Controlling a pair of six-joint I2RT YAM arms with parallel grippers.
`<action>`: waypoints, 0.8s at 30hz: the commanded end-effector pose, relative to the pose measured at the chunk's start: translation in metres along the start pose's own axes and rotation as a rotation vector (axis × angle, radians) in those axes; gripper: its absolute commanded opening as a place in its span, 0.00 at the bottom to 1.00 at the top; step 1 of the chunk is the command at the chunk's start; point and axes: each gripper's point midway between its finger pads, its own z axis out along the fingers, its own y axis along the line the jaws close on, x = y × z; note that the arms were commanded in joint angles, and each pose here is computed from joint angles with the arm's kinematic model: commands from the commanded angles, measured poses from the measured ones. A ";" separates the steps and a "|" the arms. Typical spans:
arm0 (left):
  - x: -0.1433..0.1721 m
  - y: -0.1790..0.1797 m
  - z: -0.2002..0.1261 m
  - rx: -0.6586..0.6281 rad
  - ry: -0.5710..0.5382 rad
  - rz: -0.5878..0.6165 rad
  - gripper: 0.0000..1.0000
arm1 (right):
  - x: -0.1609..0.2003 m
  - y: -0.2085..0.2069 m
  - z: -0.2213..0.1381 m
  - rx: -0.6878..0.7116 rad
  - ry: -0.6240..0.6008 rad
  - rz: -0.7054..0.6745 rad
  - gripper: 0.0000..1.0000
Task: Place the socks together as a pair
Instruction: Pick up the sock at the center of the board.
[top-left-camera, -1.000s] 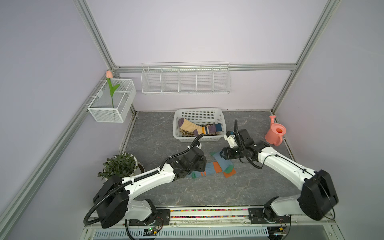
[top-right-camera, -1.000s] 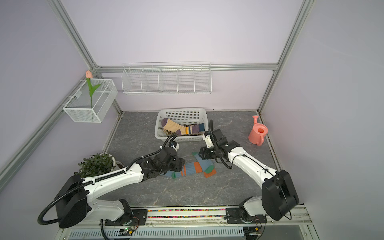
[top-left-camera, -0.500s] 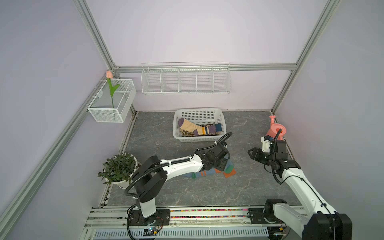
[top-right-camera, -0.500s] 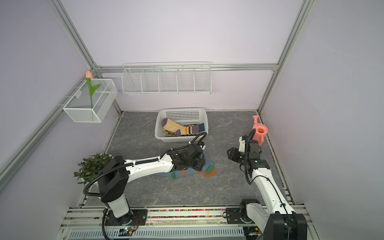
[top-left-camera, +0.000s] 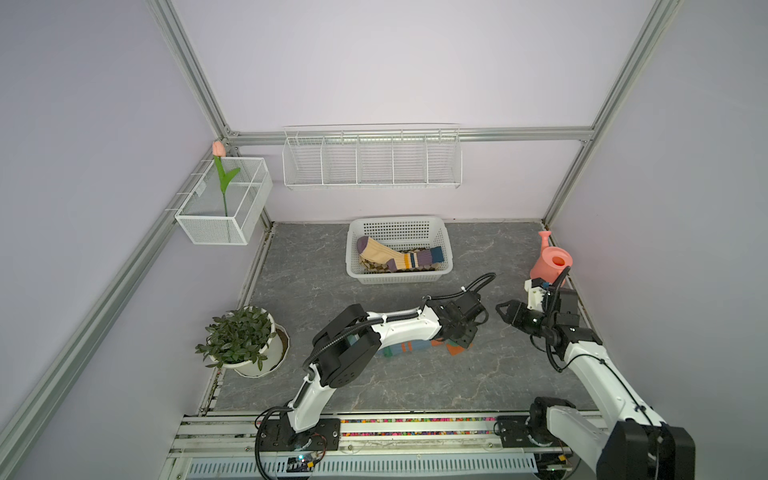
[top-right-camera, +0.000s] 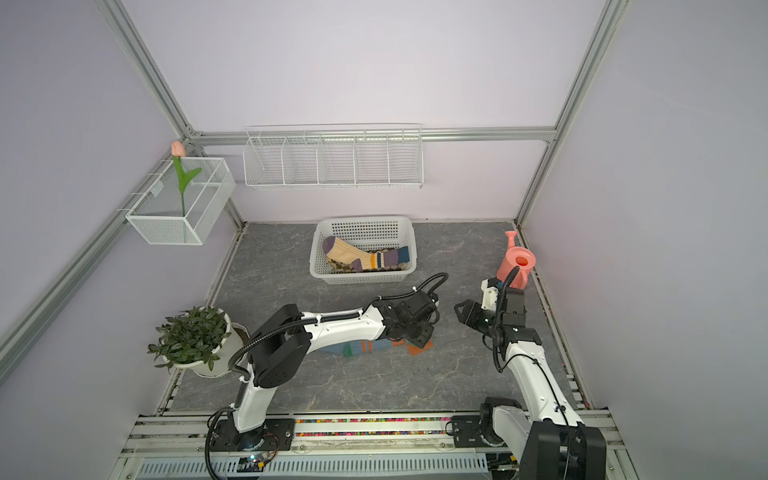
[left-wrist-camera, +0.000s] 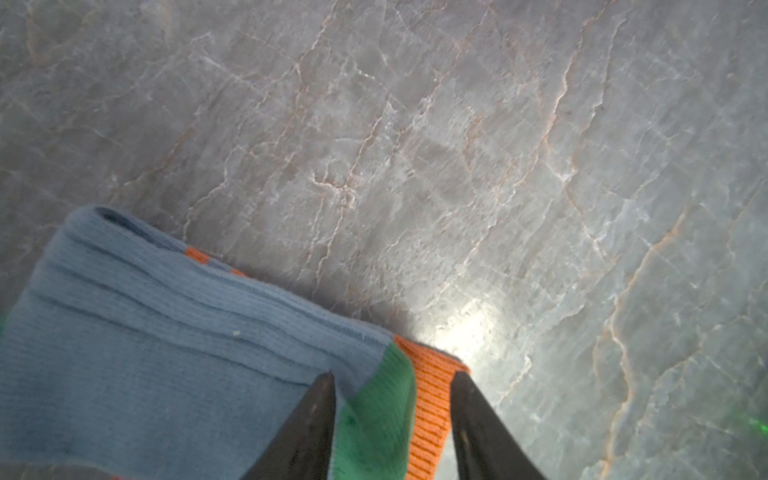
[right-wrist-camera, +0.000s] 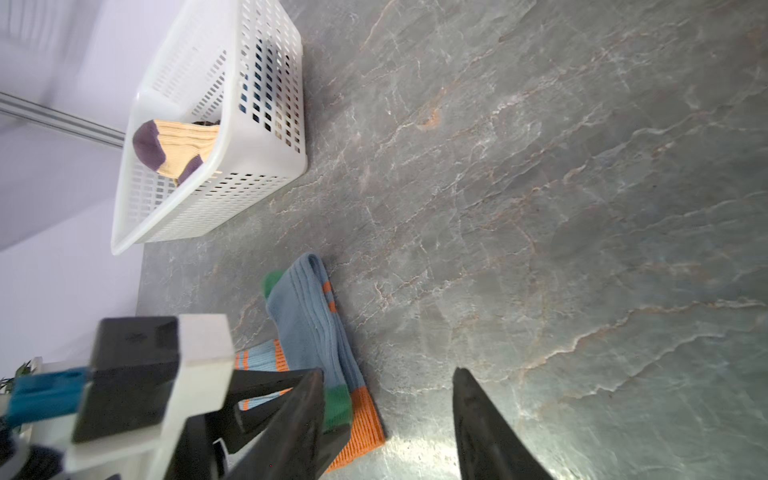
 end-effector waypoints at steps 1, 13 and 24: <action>0.011 0.008 0.008 -0.042 0.058 0.004 0.38 | -0.001 0.010 -0.004 -0.054 -0.019 -0.010 0.52; -0.015 0.013 -0.028 -0.086 -0.026 -0.013 0.00 | 0.015 0.025 0.005 -0.116 0.050 -0.029 0.52; -0.042 0.066 -0.101 -0.074 -0.168 -0.154 0.00 | 0.051 0.020 0.032 -0.033 0.173 -0.100 0.51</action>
